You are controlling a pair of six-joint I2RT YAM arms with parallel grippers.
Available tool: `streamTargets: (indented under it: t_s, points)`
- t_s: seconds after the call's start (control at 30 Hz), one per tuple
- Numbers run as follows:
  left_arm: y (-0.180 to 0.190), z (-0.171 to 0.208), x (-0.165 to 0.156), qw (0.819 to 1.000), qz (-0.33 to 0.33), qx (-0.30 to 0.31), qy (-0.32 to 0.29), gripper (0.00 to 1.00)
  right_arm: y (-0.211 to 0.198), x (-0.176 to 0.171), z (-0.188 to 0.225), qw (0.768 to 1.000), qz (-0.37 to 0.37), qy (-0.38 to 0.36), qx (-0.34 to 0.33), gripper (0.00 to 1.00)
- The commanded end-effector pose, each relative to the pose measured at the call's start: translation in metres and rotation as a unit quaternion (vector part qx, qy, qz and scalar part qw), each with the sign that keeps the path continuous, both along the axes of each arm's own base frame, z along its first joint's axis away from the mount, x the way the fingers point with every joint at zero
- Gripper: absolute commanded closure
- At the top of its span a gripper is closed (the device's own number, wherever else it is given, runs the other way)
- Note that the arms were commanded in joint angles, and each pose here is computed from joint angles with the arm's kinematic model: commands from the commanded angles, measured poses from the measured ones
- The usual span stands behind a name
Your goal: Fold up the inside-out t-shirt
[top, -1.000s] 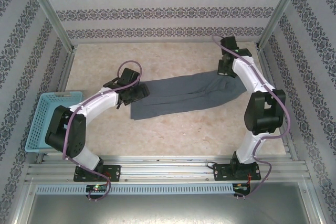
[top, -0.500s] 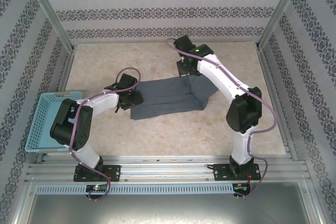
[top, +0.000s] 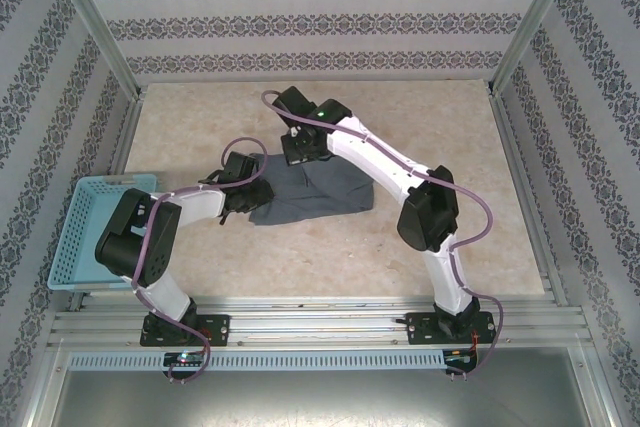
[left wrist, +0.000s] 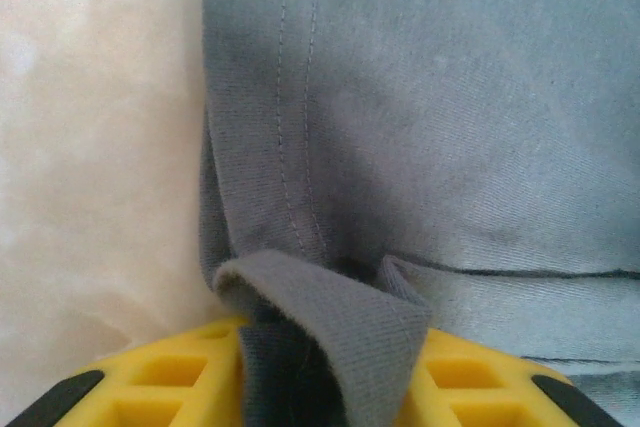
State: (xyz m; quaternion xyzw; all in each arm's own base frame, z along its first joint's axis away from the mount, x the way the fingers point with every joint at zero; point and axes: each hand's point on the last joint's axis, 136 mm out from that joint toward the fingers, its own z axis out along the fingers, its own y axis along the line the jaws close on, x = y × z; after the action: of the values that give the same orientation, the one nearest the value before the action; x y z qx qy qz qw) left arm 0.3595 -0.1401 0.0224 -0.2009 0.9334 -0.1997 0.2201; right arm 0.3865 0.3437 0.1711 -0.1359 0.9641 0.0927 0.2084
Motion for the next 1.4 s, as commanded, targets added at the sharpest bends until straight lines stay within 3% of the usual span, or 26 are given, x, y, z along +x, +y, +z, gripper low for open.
streamTargets:
  t_s: [0.0,0.57,0.7,0.83,1.03,1.17,1.37]
  points:
    - [0.005,-0.032,-0.033,0.998,0.003,-0.001,0.065,0.66,0.024,-0.005,0.003,0.999,-0.001,0.013,0.035,1.00]
    - [0.025,-0.023,-0.045,0.997,0.059,0.010,0.042,0.66,0.069,-0.025,-0.033,0.996,0.013,0.059,0.063,1.00]
    - [0.043,-0.012,-0.053,0.995,0.094,0.029,0.022,0.62,0.079,-0.034,-0.034,0.994,0.028,0.072,0.080,0.69]
    - [0.071,0.006,-0.069,0.988,0.140,0.069,0.008,0.56,0.072,-0.035,0.000,0.994,0.045,0.039,0.092,0.53]
    - [0.068,0.043,-0.065,0.990,0.110,0.085,-0.018,0.49,0.013,-0.017,0.039,0.997,0.022,-0.033,0.070,0.48]
    - [0.030,0.073,-0.049,0.994,0.038,0.092,-0.046,0.42,-0.041,0.013,0.004,0.997,-0.028,-0.016,0.064,0.47]
    - [-0.017,0.078,-0.028,0.995,-0.009,0.090,-0.046,0.36,-0.091,0.055,-0.056,0.997,-0.068,0.030,0.038,0.47]
